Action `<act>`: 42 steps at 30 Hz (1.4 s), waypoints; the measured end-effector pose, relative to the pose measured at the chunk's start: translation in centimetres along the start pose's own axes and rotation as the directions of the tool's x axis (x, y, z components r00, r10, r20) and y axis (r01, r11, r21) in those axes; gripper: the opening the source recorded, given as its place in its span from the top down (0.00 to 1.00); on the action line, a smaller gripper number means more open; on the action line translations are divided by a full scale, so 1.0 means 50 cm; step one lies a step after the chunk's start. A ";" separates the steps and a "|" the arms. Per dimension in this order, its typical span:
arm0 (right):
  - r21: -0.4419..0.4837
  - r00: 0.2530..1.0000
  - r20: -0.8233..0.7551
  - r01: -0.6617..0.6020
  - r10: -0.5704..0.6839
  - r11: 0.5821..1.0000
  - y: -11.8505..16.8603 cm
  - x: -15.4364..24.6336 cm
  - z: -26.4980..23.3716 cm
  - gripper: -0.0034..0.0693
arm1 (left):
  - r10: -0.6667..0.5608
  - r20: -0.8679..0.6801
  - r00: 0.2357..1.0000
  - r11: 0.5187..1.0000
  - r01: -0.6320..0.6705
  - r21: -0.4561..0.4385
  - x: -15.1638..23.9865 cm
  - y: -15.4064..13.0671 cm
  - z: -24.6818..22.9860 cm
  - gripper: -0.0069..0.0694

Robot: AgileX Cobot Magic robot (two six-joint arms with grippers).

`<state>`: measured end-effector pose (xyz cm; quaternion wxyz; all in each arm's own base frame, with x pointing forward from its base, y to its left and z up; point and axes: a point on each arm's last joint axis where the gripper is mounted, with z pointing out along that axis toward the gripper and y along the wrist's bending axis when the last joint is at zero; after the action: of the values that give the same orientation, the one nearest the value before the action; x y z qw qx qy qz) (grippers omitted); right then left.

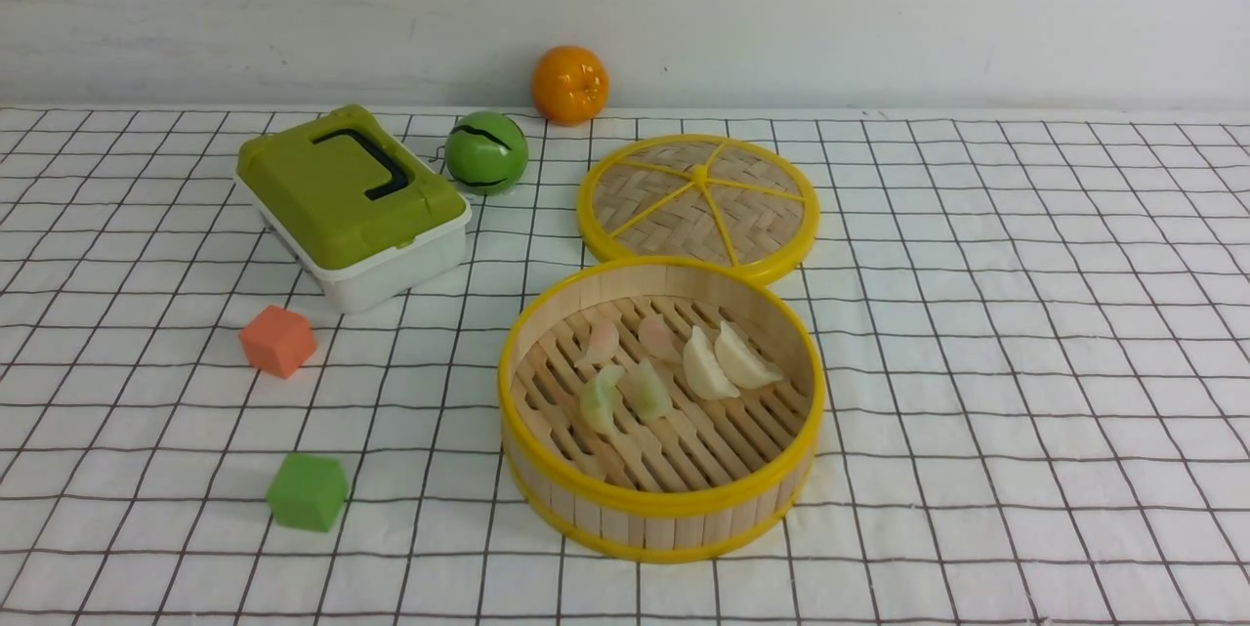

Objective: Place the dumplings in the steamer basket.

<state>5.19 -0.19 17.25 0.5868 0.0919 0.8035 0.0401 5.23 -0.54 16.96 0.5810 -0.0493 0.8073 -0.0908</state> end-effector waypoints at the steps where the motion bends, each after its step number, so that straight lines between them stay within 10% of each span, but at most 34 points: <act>1: 0.000 1.000 0.000 0.000 0.000 1.000 0.000 0.000 0.000 0.87 | 0.000 0.000 1.000 1.000 0.000 0.000 0.000 0.000 0.000 0.93; 42: -0.001 1.000 0.000 -0.004 0.004 1.000 0.000 0.000 0.000 0.80 | 0.000 0.000 1.000 1.000 0.000 0.000 0.000 0.000 0.000 0.93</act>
<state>5.19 -0.18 17.25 0.5867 0.0931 0.8034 0.0417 5.23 -0.54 16.96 0.5810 -0.0492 0.8073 -0.0907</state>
